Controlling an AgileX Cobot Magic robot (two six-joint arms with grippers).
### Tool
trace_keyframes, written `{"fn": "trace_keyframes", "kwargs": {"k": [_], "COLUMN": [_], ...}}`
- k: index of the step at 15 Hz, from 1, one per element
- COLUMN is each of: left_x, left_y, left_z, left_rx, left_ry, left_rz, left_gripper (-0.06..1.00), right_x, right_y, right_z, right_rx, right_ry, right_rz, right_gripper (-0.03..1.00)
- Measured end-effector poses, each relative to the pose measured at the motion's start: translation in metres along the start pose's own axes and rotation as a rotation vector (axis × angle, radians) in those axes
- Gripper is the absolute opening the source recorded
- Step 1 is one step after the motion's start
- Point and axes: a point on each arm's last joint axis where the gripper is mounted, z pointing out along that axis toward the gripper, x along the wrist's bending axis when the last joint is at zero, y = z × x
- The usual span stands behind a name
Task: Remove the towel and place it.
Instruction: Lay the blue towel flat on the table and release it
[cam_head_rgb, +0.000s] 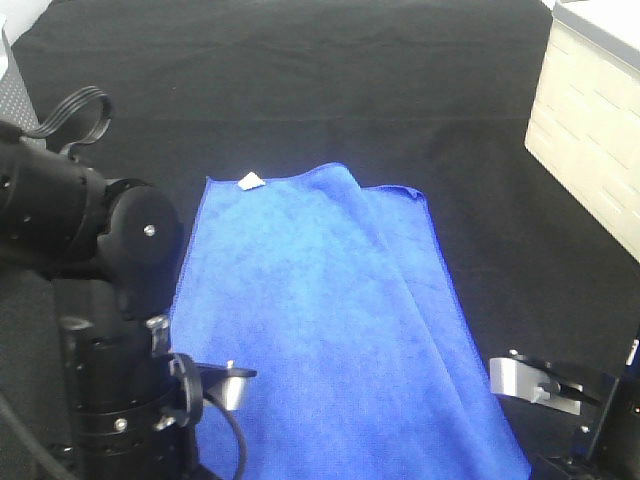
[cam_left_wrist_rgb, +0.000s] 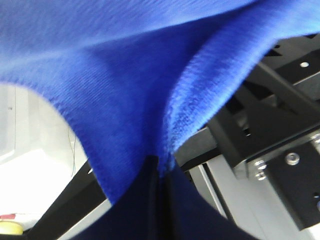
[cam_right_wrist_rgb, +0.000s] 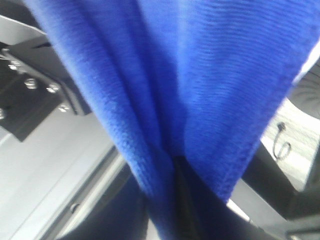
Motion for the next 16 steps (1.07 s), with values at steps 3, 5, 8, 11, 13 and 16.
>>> {"fn": "trace_keyframes", "kwargs": {"k": [3, 5, 8, 11, 13, 16], "left_x": [-0.002, -0.002, -0.005, -0.016, -0.021, -0.025], "left_y": [-0.002, -0.004, -0.005, -0.011, -0.013, -0.014], "left_z": [-0.001, -0.001, 0.0, 0.007, 0.01, 0.001], "left_rx": [0.051, 0.075, 0.078, 0.095, 0.104, 0.076], "left_ry": [-0.004, -0.005, -0.018, 0.005, 0.017, 0.015], "left_rz": [0.016, 0.015, 0.018, 0.058, 0.076, 0.102], "left_gripper": [0.0, 0.0, 0.13, 0.5, 0.66, 0.69], "right_x": [0.001, 0.001, 0.003, 0.003, 0.003, 0.007], "right_y": [0.001, 0.001, 0.001, 0.001, 0.001, 0.005], "right_z": [0.0, 0.0, 0.0, 0.0, 0.0, -0.01], "right_rx": [-0.009, -0.008, -0.008, -0.008, -0.007, 0.002], "right_ry": [0.008, 0.015, 0.034, 0.034, 0.035, 0.02], "right_rz": [-0.004, -0.002, 0.015, 0.022, 0.022, -0.016], "right_gripper": [0.23, 0.28, 0.47, 0.65, 0.67, 0.68]}}
